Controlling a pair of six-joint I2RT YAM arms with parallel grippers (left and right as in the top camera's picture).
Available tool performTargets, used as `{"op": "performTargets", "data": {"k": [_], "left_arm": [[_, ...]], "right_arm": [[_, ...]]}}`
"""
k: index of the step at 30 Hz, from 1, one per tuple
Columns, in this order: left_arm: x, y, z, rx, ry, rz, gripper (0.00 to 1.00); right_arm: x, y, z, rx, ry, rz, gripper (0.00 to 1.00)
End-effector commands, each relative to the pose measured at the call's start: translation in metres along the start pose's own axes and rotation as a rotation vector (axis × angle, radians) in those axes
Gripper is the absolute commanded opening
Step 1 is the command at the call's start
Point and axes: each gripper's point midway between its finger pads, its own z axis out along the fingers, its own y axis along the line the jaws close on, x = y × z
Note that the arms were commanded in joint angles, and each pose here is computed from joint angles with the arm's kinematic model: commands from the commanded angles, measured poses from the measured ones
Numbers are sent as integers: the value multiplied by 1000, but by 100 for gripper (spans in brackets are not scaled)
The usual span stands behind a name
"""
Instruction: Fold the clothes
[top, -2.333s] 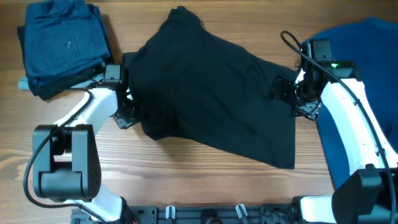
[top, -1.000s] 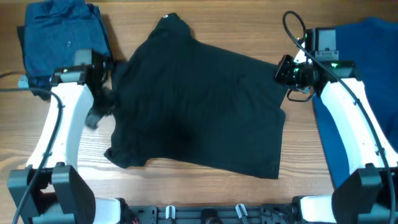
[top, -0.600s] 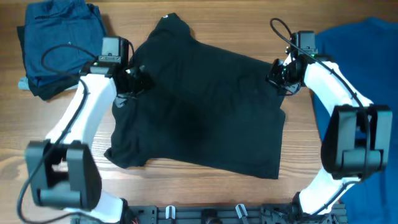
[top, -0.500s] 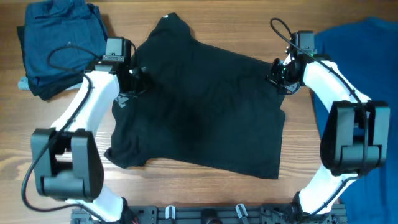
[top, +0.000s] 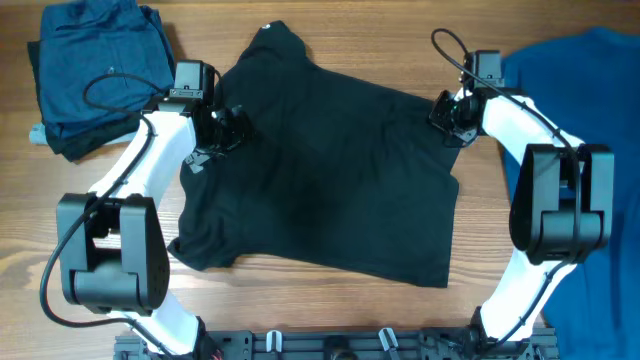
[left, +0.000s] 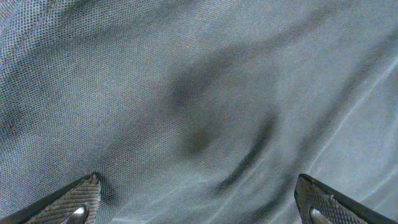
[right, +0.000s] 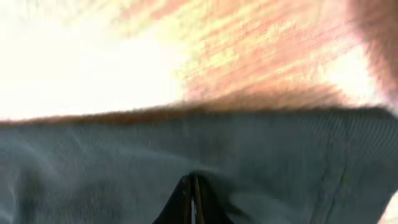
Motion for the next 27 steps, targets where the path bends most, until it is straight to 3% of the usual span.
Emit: {"op": "performTargets", "data": {"k": [1, 14, 23, 25, 27], "left_arm": [[0, -2, 1, 3, 5, 13, 100], [1, -1, 1, -1, 11, 13, 100], [-2, -3, 1, 9, -3, 20, 100], [-4, -9, 1, 34, -11, 76, 99], [-4, -12, 0, 41, -17, 100, 99]], "right_arm": [[-12, -33, 15, 96, -37, 45, 4], [-39, -57, 43, 102, -128, 80, 5], [-100, -40, 24, 120, -272, 28, 8], [-111, -34, 9, 135, -259, 10, 19], [-123, -23, -18, 152, -230, -4, 68]]}}
